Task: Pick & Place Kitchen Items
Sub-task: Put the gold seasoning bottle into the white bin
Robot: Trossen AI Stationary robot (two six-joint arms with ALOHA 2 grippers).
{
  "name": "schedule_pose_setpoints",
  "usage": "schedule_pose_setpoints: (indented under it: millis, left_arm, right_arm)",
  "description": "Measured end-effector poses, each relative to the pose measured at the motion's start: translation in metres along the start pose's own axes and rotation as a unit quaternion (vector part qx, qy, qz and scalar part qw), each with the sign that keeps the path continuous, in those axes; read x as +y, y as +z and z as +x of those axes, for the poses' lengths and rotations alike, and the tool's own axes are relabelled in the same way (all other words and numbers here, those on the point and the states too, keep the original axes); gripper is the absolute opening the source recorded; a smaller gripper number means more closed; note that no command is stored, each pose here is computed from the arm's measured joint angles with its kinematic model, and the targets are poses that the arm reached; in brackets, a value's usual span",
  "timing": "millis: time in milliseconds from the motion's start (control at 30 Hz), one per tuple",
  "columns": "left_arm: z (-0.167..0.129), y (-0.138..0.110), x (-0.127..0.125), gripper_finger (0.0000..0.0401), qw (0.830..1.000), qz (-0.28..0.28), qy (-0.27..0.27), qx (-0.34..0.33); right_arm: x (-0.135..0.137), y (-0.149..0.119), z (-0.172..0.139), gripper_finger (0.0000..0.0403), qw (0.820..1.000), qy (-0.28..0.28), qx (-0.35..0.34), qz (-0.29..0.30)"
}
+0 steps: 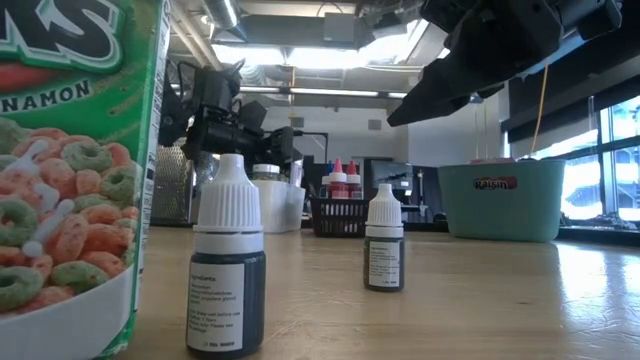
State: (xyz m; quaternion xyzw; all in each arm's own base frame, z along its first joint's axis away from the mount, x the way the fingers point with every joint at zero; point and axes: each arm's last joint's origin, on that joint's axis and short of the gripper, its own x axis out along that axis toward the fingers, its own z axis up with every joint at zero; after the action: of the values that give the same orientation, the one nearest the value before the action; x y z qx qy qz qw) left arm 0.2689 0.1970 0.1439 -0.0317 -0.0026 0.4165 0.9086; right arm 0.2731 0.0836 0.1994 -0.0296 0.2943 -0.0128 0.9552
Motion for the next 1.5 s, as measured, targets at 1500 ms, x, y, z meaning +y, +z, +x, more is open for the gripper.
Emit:
schedule_pose_setpoints:
  millis: [1500]
  left_arm:
    - [0.0012,-0.0039,0.0044,0.0317,0.999,0.021,-0.032,0.023]
  right_arm:
    - [-0.0002,0.0001,0.0000,0.0384,1.000,-0.001,0.000,0.000]
